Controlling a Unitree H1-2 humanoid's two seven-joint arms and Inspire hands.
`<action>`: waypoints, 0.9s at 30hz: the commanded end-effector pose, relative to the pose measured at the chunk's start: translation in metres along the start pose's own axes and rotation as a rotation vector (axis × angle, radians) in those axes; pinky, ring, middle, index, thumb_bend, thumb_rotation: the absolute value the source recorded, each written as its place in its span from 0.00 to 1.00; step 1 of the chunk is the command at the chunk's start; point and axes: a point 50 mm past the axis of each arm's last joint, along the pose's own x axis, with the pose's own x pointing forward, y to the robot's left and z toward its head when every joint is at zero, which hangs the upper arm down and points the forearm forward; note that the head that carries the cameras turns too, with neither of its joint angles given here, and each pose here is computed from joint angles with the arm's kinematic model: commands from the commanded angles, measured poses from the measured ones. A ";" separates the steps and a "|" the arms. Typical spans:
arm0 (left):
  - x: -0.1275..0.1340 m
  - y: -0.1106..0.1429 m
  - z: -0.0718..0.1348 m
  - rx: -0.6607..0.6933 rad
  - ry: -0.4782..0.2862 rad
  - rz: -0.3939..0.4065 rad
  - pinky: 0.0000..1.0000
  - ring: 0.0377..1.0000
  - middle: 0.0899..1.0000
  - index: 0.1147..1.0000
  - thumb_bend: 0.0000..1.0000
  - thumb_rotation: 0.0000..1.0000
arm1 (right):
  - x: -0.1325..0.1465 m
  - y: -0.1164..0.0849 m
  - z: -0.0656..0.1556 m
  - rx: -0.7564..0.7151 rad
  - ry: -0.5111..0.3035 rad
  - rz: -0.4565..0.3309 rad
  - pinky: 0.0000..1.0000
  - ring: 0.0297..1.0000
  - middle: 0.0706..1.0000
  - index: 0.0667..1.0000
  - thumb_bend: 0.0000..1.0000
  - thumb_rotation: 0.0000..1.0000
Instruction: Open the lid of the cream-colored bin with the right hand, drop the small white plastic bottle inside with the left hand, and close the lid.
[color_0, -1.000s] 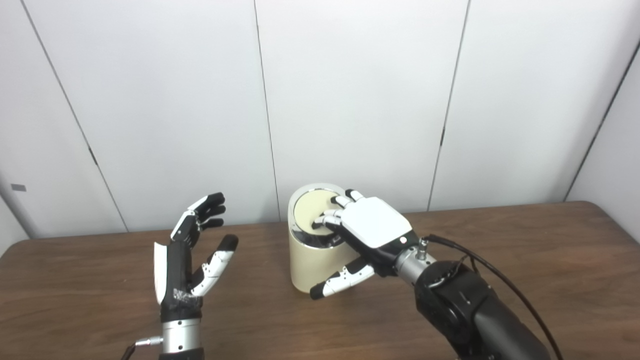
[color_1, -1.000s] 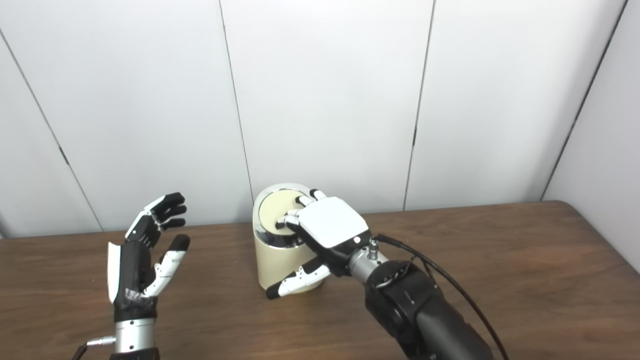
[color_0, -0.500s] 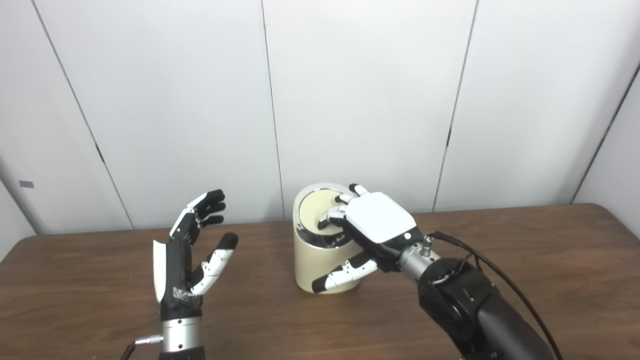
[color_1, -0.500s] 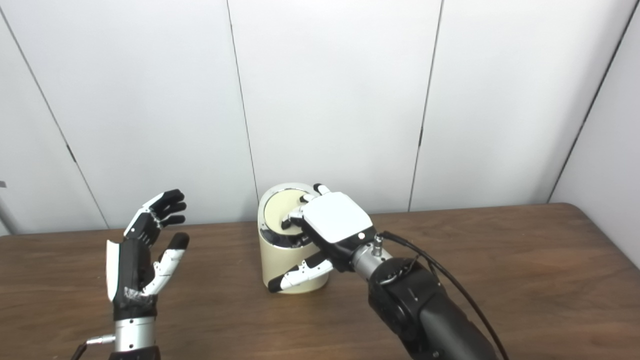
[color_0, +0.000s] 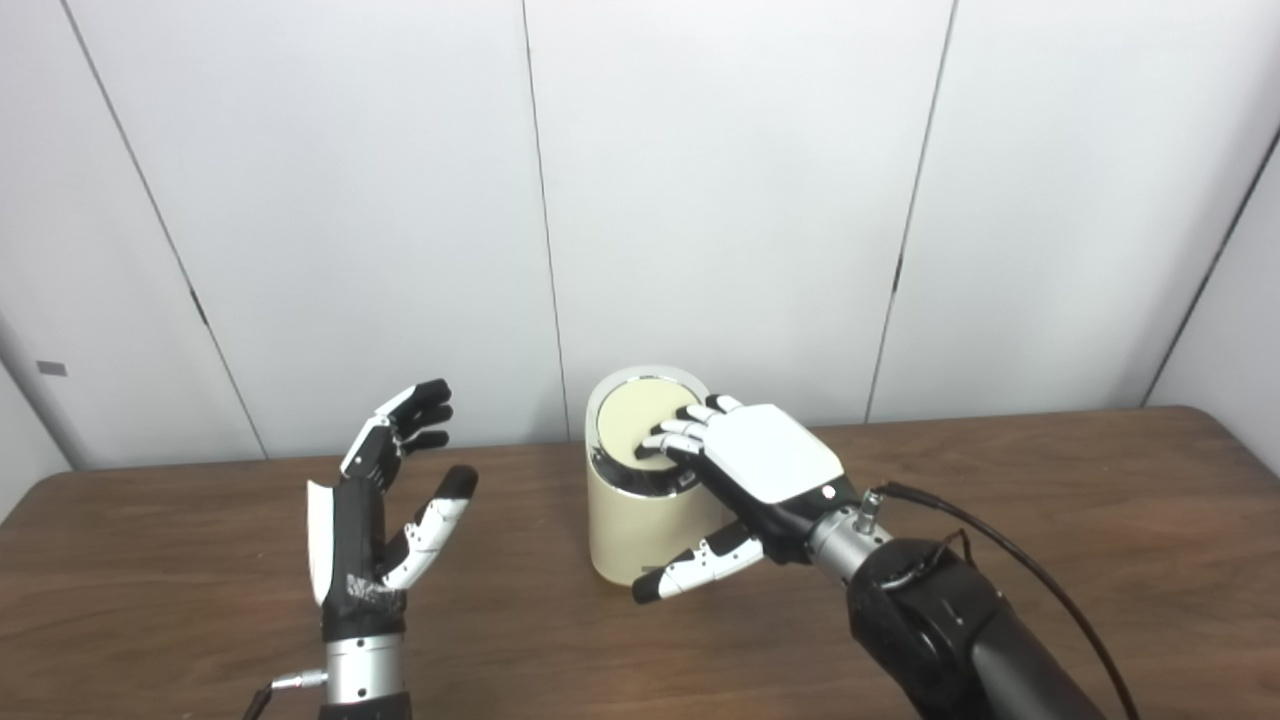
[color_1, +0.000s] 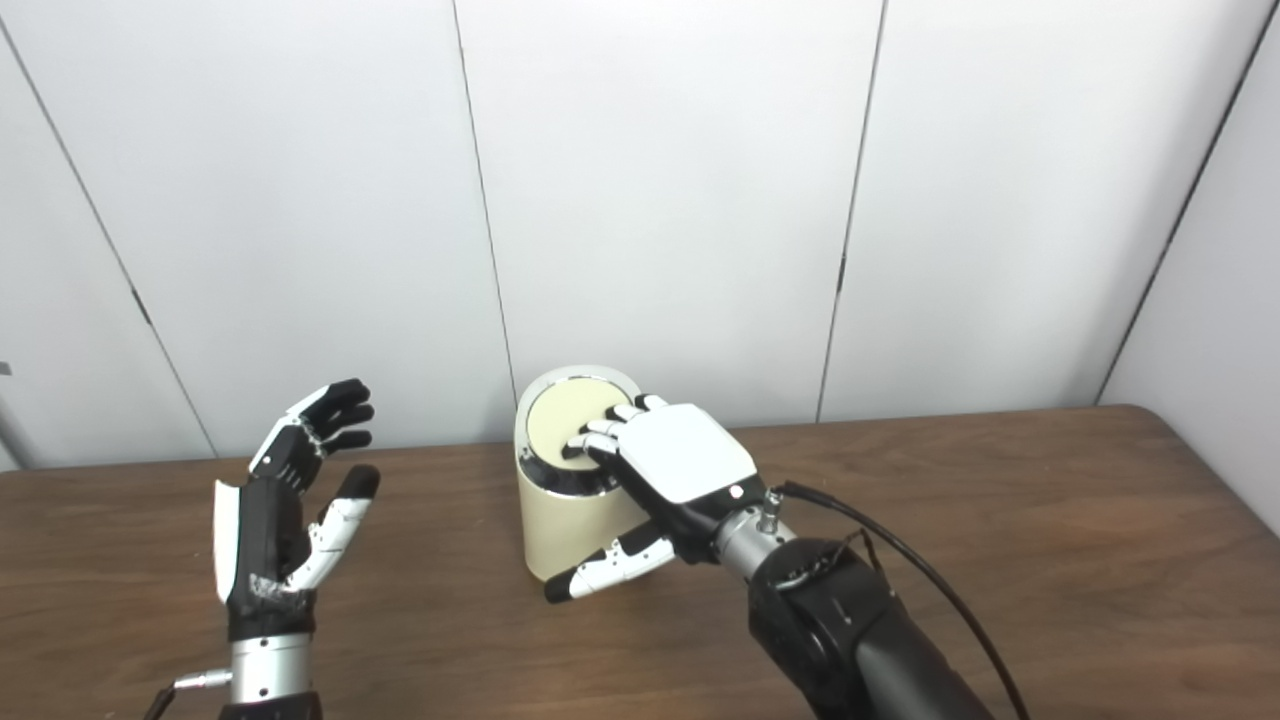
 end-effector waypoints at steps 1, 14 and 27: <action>0.014 -0.001 0.010 0.000 -0.066 0.006 0.67 0.73 0.75 0.74 0.79 0.69 | 0.001 -0.006 -0.002 0.010 0.005 -0.015 0.97 0.94 0.89 0.86 1.00 0.86; 0.014 -0.001 0.008 -0.001 -0.063 0.001 0.66 0.73 0.75 0.74 0.80 0.69 | -0.003 -0.006 -0.003 0.053 0.023 -0.052 0.99 0.99 0.95 0.93 1.00 0.81; 0.013 -0.002 0.009 -0.001 -0.062 0.000 0.66 0.73 0.75 0.74 0.79 0.68 | -0.010 0.000 -0.007 0.125 0.042 -0.136 1.00 0.98 0.96 0.93 0.98 0.78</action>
